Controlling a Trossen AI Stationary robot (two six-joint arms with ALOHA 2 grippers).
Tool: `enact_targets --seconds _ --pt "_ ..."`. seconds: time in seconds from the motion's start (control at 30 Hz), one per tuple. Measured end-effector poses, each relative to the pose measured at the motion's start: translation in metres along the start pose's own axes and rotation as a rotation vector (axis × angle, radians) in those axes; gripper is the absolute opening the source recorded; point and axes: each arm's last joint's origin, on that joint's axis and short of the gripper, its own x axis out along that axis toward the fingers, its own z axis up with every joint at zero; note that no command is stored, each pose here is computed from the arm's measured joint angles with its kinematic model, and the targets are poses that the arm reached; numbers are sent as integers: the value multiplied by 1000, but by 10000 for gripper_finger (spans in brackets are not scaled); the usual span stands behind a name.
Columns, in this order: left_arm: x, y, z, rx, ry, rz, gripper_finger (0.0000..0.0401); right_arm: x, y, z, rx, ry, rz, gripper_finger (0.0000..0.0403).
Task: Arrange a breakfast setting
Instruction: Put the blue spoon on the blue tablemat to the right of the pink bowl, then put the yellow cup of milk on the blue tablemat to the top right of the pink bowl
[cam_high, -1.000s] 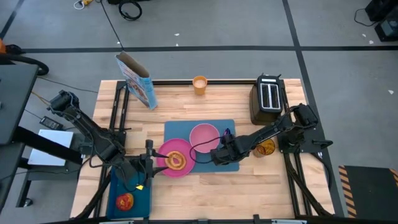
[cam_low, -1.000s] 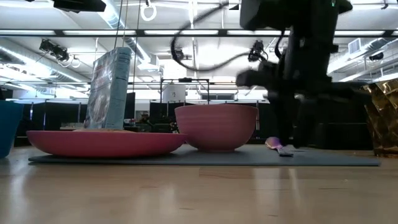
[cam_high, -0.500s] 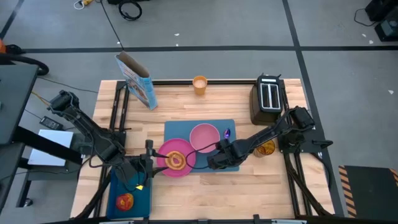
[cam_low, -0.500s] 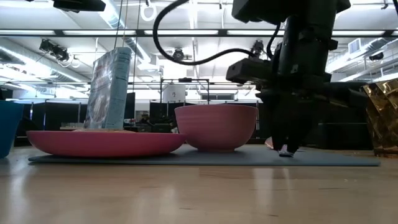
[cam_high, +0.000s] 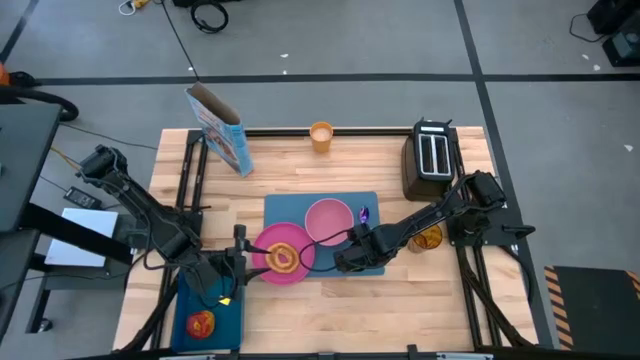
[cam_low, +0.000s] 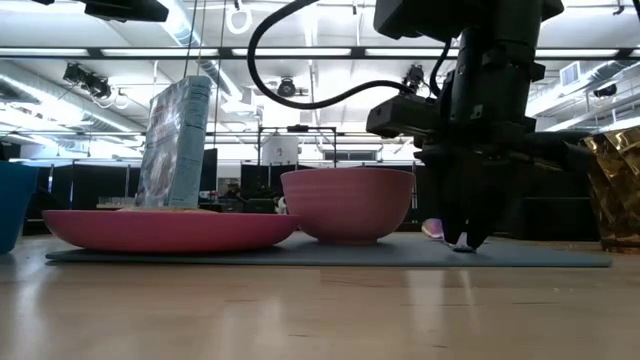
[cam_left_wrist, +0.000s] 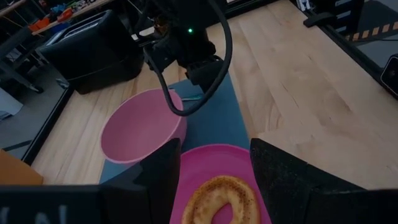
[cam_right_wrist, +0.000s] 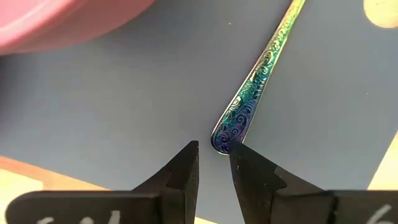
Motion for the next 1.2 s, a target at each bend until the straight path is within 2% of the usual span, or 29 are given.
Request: enact_targets --seconds 0.77,1.03,1.2 --pt "0 0 0 3 0 0 201 -3 -2 0 17 19 -18 99" --pt "0 0 0 5 2 0 201 -12 1 1 17 19 1 99" --pt "0 0 -1 5 4 -1 201 -23 5 1 -4 16 -31 99"
